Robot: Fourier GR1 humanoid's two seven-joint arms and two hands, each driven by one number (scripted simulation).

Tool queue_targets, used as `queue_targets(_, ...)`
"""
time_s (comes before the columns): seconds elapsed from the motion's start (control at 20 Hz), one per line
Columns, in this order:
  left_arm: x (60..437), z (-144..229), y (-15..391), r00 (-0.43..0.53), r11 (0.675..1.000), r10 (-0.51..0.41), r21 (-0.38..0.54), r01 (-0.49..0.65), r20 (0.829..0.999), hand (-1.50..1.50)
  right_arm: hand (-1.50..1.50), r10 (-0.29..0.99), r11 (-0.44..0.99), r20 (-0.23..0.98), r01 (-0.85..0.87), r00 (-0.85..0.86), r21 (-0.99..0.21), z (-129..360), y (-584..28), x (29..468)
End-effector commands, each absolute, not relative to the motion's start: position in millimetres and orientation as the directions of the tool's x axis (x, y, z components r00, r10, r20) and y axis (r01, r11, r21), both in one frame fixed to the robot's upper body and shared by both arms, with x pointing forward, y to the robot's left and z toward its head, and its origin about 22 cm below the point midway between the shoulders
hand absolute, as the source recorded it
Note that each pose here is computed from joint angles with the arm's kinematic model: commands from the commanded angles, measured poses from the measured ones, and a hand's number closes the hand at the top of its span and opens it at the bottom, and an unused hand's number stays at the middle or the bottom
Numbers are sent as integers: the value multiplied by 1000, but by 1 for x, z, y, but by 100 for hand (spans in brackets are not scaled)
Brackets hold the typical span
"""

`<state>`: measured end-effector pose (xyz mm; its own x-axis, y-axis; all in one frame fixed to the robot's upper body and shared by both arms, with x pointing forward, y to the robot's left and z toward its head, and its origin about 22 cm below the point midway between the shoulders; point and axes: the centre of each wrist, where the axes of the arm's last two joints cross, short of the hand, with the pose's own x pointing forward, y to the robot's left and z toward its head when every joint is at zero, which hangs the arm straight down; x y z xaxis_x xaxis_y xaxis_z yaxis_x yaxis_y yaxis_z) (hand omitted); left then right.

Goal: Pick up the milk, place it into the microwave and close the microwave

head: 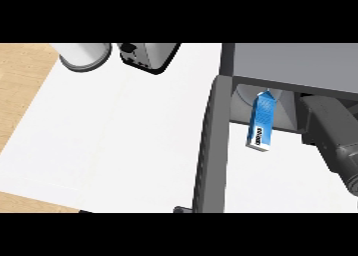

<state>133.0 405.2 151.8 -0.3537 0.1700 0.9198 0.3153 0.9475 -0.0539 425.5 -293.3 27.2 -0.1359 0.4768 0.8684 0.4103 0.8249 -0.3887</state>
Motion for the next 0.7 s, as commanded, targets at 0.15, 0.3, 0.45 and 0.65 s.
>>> queue_targets(0.15, 139, 153, 403, -352, 946, 147, -27, 323, 924, -150, 150, 541, 791, 825, 430, -161, -435, 58, -323, 431)
queue_targets(0.3, 142, 155, 405, -353, 948, 141, -24, 317, 925, -150, 150, 543, 793, 823, 425, -166, -437, 59, -329, 430)
queue_targets(0.45, 144, 153, 405, -343, 946, 130, -14, 323, 930, -150, -150, 467, 842, 854, 410, -230, -350, 69, -304, 442)
queue_targets(0.65, 150, 151, 409, -343, 944, 129, -9, 329, 930, -150, -150, 425, 894, 870, 264, -250, -361, 67, -272, 448)
